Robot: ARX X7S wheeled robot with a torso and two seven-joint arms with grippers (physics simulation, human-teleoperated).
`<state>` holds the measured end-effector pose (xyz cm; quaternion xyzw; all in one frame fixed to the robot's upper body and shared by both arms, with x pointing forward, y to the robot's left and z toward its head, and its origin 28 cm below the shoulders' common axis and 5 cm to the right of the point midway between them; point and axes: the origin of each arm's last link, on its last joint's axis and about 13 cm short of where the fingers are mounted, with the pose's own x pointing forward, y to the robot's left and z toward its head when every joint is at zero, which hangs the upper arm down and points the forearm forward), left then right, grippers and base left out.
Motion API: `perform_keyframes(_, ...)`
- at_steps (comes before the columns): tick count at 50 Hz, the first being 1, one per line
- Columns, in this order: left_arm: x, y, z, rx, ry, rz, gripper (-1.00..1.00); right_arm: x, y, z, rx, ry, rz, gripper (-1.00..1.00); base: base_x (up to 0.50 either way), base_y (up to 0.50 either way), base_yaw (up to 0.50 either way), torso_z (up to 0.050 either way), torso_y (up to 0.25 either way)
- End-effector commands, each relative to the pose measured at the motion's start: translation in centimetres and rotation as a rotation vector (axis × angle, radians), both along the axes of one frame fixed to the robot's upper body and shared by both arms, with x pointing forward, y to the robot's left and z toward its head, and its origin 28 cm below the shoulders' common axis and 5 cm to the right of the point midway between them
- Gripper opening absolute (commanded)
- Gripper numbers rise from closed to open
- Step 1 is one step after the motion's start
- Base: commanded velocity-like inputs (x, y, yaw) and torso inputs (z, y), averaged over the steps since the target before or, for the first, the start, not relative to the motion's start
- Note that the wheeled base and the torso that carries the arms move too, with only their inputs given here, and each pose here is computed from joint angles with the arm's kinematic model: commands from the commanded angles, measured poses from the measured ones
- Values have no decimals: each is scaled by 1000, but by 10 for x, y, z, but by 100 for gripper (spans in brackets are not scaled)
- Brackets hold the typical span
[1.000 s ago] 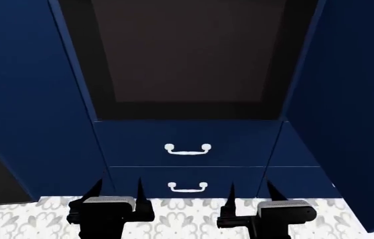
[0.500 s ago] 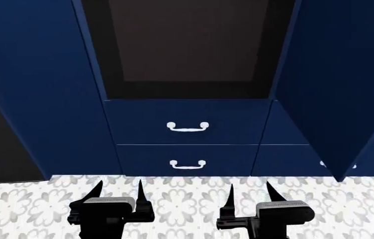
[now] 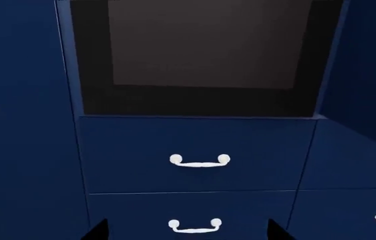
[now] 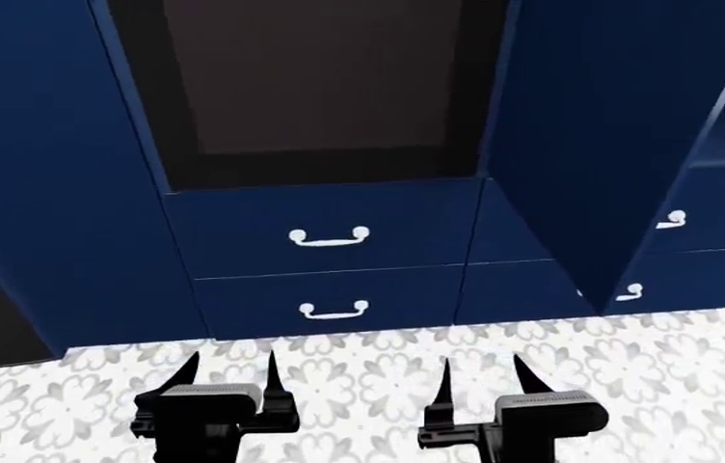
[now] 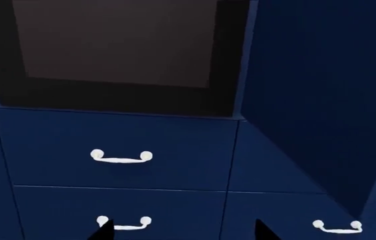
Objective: Pick the teapot from the counter and place it in the cabinet.
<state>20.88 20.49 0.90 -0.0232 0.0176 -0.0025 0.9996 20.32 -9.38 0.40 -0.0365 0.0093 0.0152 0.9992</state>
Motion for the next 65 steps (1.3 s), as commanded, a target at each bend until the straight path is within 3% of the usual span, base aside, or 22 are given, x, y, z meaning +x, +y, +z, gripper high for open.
perform_keyframes(1, 0, 0, 0, -2, 1, 0, 100, -1, 0, 0, -3, 2, 5, 100, 0, 0, -500, 0, 0)
perform_keyframes(65, 1, 0, -2, -7, 7, 0, 100, 1, 0, -2, -13, 11, -5, 100, 0, 0, -500, 0, 0)
